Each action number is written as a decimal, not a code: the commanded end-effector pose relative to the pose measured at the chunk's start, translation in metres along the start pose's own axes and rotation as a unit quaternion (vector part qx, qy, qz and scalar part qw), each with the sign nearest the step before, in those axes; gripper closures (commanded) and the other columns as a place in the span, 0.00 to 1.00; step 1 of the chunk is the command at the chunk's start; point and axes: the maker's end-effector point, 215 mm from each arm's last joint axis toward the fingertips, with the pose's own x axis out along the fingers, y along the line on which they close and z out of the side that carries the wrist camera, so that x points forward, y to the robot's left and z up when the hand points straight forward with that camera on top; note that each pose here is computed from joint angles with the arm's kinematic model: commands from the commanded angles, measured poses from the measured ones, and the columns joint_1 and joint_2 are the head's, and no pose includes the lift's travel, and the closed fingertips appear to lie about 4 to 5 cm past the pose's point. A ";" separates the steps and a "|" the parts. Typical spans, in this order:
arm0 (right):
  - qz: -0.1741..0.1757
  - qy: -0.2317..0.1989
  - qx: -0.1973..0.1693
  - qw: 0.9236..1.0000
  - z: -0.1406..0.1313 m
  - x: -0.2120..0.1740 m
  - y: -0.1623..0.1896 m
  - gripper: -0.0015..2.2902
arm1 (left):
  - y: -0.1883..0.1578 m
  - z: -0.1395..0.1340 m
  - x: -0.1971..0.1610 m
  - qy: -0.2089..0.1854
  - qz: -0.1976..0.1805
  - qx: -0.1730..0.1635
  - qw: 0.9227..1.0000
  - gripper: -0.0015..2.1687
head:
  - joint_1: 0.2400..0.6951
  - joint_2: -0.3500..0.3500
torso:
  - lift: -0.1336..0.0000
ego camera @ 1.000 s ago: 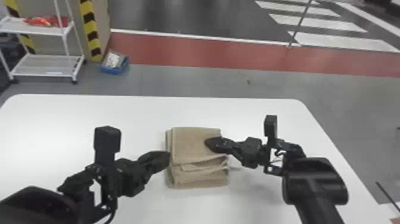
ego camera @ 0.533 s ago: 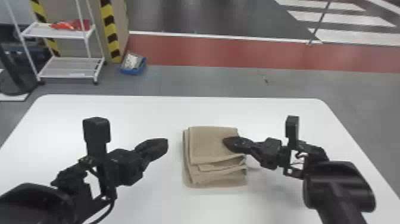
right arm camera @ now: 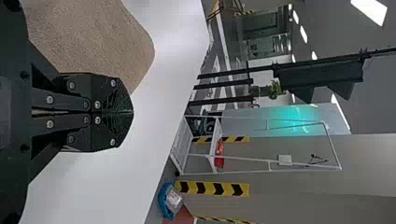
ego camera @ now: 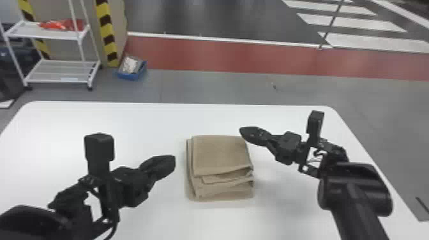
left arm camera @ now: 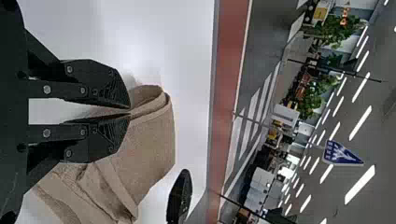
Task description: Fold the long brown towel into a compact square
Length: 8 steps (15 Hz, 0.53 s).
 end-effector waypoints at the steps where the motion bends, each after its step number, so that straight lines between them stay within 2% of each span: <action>1: 0.011 0.002 -0.010 1.000 0.005 0.018 0.000 0.80 | 0.005 -0.004 -0.001 0.000 0.003 -0.001 1.000 0.45 | 1.00 0.27 | 0.07; 4: 0.020 0.016 -0.014 1.000 -0.003 0.034 0.006 0.80 | 0.010 -0.002 -0.002 -0.006 0.004 -0.001 1.000 0.45 | 1.00 0.31 | 0.07; 8: 0.020 0.043 -0.009 0.999 -0.025 0.036 0.007 0.80 | 0.010 0.000 0.002 -0.008 0.001 -0.001 1.000 0.45 | 1.00 0.34 | 0.07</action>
